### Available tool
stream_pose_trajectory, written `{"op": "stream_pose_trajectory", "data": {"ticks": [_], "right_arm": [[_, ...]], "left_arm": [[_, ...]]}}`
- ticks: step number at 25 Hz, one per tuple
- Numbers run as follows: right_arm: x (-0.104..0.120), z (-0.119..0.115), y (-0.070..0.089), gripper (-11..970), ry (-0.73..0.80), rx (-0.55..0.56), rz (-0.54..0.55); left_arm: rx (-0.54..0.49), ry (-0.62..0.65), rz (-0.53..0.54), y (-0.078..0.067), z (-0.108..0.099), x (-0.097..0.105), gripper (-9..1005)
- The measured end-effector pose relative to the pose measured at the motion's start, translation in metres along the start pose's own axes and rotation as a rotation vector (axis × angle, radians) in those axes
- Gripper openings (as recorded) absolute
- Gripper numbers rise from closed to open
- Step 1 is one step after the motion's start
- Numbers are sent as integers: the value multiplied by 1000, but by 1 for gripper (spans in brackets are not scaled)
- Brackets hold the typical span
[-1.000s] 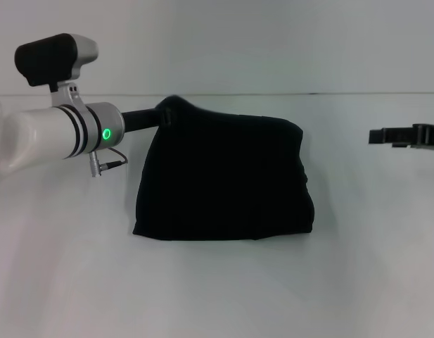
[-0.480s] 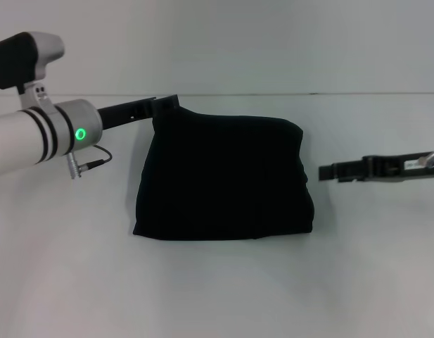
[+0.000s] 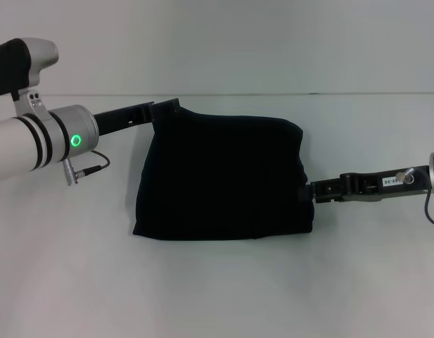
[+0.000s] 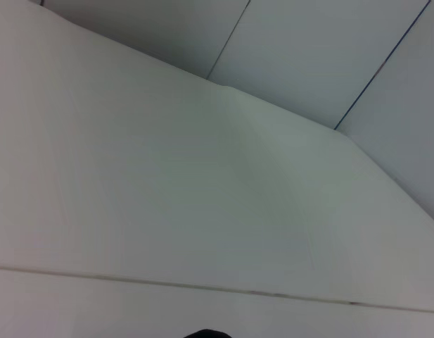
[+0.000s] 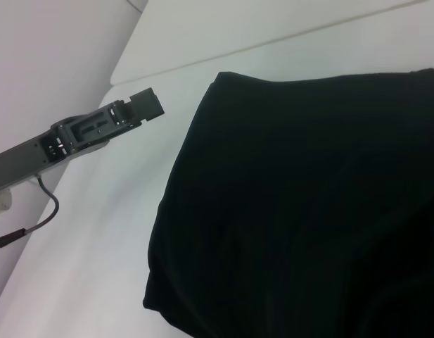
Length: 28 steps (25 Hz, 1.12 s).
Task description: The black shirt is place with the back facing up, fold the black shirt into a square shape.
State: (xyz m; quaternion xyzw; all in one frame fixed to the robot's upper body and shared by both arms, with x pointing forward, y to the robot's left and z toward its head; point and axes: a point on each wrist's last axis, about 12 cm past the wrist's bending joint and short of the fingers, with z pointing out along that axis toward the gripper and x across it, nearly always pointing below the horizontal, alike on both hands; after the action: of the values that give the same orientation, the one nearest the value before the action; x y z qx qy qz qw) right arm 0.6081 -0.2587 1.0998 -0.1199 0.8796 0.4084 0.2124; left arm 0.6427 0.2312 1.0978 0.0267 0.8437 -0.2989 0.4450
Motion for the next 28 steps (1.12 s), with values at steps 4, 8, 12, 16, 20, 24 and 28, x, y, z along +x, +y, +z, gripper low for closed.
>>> {"op": "stream_pose_trajectory", "data": {"ticks": [4, 8, 12, 16, 20, 24, 28], "right_arm": [[2, 4, 0, 571, -5, 1, 13], [3, 8, -2, 516, -13, 18, 10], [6, 8, -5, 462, -22, 30, -3], [8, 7, -6, 293, -29, 32, -7], [9, 7, -7, 125, -31, 32, -9], [13, 5, -10, 0, -33, 36, 1], [17, 2, -15, -1, -40, 51, 14]], "left_arm": [[0, 0, 3, 0, 0, 0, 762], [1, 0, 6, 0, 0, 0, 760], [1, 0, 8, 0, 0, -1, 757], [0, 0, 7, 0, 0, 0, 756], [0, 3, 5, 0, 0, 1, 756], [2, 6, 3, 0, 0, 2, 756], [4, 11, 3, 0, 1, 4, 756]]}}
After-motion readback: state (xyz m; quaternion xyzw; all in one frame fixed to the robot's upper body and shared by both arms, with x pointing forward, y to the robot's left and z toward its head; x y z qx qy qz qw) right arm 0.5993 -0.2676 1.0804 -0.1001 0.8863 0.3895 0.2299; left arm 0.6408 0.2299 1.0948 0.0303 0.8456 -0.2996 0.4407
